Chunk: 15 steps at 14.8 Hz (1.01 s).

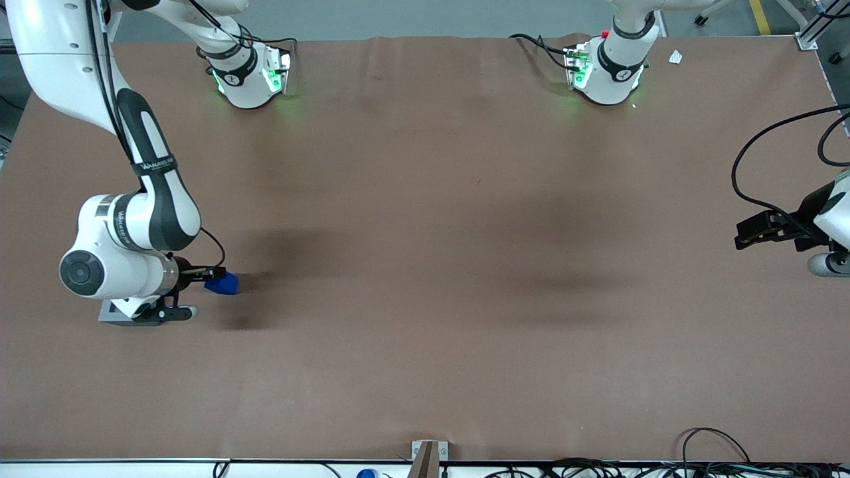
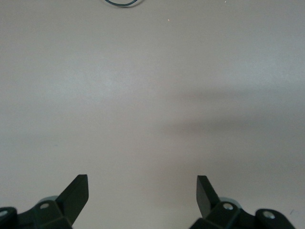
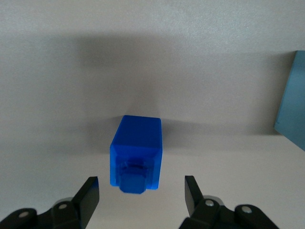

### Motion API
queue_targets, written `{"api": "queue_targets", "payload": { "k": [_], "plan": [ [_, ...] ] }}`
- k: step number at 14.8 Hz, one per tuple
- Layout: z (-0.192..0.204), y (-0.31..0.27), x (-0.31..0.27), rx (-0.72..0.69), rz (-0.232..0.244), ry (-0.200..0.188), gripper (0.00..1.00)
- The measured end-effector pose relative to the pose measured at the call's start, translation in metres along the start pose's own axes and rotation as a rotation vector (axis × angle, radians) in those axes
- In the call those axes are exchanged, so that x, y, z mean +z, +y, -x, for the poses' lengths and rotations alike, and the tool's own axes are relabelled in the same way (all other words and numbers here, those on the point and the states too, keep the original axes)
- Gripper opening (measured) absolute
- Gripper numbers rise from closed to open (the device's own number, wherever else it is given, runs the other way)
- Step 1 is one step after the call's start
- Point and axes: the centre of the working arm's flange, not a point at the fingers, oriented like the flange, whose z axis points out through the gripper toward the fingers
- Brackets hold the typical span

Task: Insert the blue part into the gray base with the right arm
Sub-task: 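Close the right gripper on the blue block and lift it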

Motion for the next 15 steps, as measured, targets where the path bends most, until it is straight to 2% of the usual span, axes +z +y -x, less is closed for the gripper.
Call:
{"api": "queue_targets", "payload": {
  "k": [3,12,13,14,15],
  "plan": [
    [-0.004,-0.001,0.011,0.006,-0.009,0.007,0.78],
    [-0.007,-0.017,0.026,0.026,-0.004,-0.01,0.67],
    [-0.007,-0.016,0.028,0.026,-0.004,-0.012,0.63],
    [-0.007,-0.016,0.03,0.027,-0.004,-0.014,0.63],
    [-0.008,-0.016,0.032,0.027,-0.003,-0.015,0.57]
  ]
}}
